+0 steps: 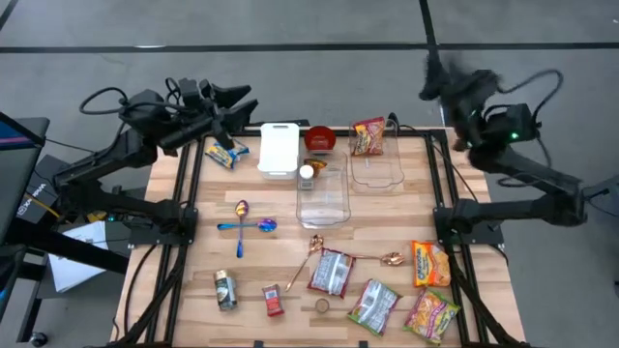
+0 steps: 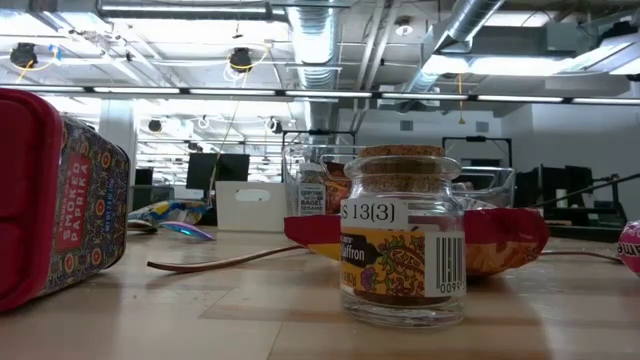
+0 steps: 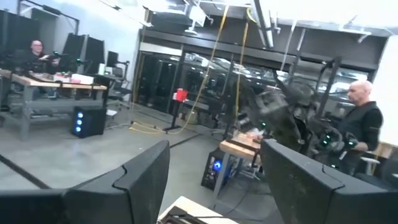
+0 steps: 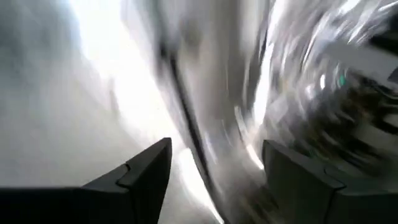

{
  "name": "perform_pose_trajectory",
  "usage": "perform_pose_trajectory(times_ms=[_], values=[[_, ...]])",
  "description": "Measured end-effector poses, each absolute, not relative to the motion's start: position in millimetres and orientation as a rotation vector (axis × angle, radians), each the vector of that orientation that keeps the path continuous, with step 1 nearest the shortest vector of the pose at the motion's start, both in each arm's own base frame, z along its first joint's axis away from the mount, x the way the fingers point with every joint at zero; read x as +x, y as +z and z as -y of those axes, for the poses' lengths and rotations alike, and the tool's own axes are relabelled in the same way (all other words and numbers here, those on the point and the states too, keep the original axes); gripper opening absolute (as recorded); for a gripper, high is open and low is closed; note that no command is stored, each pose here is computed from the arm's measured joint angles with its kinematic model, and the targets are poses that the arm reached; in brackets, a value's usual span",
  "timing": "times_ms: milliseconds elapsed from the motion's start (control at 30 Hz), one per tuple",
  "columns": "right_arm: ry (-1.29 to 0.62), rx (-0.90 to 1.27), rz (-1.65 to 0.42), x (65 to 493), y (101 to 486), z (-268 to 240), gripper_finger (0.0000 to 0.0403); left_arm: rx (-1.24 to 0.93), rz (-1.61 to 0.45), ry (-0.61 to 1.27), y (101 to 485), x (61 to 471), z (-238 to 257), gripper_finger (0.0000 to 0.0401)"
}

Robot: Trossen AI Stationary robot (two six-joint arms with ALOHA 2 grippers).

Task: Pick & Place Food Item
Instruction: Put the blue noodle pack into the right transparent bin

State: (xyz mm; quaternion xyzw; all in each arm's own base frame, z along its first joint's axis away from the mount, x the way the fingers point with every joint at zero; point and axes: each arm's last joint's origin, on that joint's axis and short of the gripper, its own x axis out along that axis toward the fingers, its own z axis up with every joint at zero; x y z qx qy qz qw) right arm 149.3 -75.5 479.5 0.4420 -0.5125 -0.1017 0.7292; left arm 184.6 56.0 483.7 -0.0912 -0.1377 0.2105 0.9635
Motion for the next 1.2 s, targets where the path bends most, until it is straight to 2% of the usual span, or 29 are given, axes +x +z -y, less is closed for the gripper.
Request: perform_pose_trajectory(times_ms=[33,100,167,233,300,400,467,700,1033,1100,1200], values=[[-0.146,1.223,1.361,155.8,480.8,78.6,0.0244,-0.184,0.278,0.419,483.7,184.8,-55.8,0.0247],[0.13,1.622,1.716,169.9,477.1,83.9,0.0244,-0.183,0.276,0.416,483.2,185.9,-56.1,0.0247],[0.364,1.832,1.971,180.1,467.7,95.5,0.0244,-0.183,0.264,0.407,482.1,186.8,-56.0,0.0246],[0.599,1.933,2.132,183.1,463.0,101.9,0.0244,-0.182,0.265,0.4,482.4,186.6,-55.7,0.0243],[0.681,1.986,2.086,192.6,456.0,106.9,0.0244,-0.177,0.266,0.4,482.6,186.5,-55.7,0.024],[0.458,1.895,1.953,201.9,432.3,135.1,0.0244,-0.17,0.266,0.4,482.7,186.7,-55.6,0.0236],[0.377,1.773,1.914,190.4,433.5,144.3,0.0244,-0.168,0.276,0.399,483.7,186.3,-55.5,0.0233],[0.062,1.304,2.038,121.2,455.6,137.7,0.0244,-0.167,0.283,0.399,485.2,183.0,-54.7,0.0227],[-0.259,0.956,2.095,76.7,476.0,111.6,0.0244,-0.196,0.266,0.401,481.3,190.2,-56.8,0.0227],[-0.312,0.856,1.985,75.0,478.7,109.2,0.0244,-0.216,0.271,0.4,481.0,192.0,-57.3,0.0227],[-0.321,0.54,1.576,81.6,484.6,102.9,0.0244,-0.234,0.255,0.403,478.5,194.4,-58.1,0.0227]])
